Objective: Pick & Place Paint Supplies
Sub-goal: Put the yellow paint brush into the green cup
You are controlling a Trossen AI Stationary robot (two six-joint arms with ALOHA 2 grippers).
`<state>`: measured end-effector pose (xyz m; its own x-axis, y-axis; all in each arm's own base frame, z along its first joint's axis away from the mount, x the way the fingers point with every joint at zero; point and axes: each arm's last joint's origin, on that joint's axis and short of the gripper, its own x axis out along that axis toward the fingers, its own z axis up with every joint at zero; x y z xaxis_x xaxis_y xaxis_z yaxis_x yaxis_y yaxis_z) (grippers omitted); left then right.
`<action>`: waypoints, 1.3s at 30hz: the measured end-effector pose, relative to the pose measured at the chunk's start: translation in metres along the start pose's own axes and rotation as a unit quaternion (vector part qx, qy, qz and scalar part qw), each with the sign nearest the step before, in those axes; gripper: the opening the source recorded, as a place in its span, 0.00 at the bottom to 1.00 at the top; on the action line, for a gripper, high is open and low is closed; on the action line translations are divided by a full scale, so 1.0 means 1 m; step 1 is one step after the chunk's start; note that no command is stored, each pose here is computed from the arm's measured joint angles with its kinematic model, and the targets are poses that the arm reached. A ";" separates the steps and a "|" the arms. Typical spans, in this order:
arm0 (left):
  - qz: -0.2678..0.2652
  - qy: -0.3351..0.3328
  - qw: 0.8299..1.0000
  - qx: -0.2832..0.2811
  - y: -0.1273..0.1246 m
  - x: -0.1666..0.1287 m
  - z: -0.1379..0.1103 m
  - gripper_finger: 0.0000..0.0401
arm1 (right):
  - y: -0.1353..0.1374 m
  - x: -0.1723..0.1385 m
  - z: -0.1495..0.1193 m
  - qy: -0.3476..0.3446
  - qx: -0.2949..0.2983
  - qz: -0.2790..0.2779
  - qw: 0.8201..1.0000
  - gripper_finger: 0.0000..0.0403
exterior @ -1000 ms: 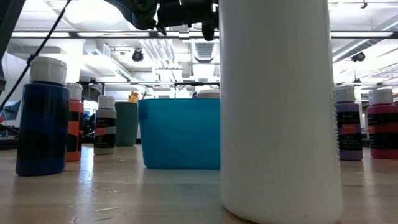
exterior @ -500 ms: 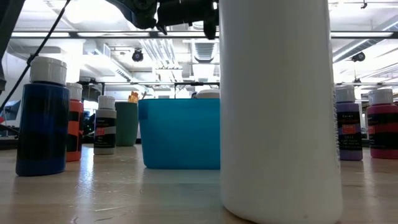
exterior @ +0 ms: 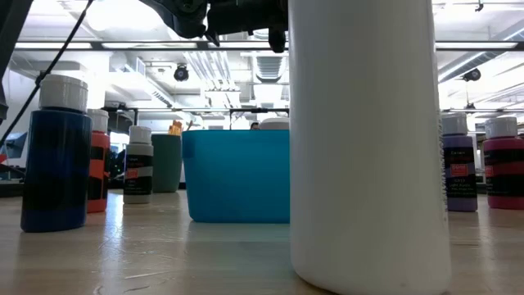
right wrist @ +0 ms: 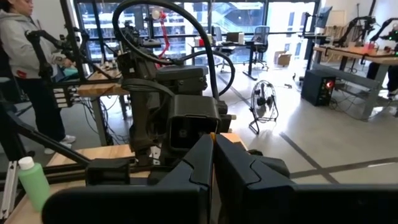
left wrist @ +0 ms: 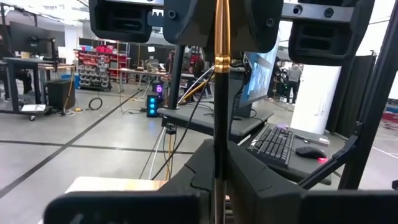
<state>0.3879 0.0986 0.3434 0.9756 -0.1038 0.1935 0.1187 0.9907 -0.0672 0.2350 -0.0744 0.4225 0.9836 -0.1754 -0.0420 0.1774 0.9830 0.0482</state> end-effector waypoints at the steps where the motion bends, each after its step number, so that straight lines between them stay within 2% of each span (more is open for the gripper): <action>1: 0.000 0.002 1.000 -0.001 0.000 0.000 0.000 0.06 | 0.000 0.000 0.000 0.001 0.003 0.000 1.000 0.02; 7: -0.009 0.006 1.000 -0.001 0.000 -0.001 0.002 0.05 | 0.000 -0.002 0.001 -0.001 0.003 0.000 1.000 0.02; 11: -0.001 0.032 0.999 0.008 -0.001 -0.011 0.012 0.05 | 0.000 -0.003 0.003 0.003 0.002 -0.003 1.000 0.02; 17: 0.056 0.087 0.994 0.045 -0.009 -0.036 0.038 0.05 | 0.001 -0.006 0.008 0.003 -0.030 -0.007 1.000 0.02; 20: 0.065 0.094 0.992 0.053 -0.013 -0.043 0.045 0.05 | 0.001 -0.008 0.013 -0.006 -0.038 -0.012 0.999 0.02; 24: 0.066 0.098 0.992 0.051 -0.014 -0.044 0.044 0.05 | 0.001 -0.009 0.015 -0.012 -0.039 -0.012 0.999 0.02; 28: 0.072 0.115 0.989 0.056 -0.013 -0.046 0.042 0.05 | 0.001 -0.010 0.013 -0.001 -0.032 -0.011 0.999 0.07; 35: 0.160 0.160 0.969 0.101 -0.021 -0.075 0.062 0.05 | 0.001 -0.015 0.010 0.023 -0.056 -0.012 0.998 0.16; 39: 0.186 0.159 0.963 0.114 -0.028 -0.098 0.067 0.05 | 0.001 -0.014 0.010 0.025 -0.052 -0.011 0.998 0.19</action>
<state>0.2771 0.0870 0.3916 0.9543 0.2762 -0.1145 -0.2582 0.9543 0.1505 0.2216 -0.0714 0.4327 0.9759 -0.1976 -0.0924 0.1929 0.9795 -0.0576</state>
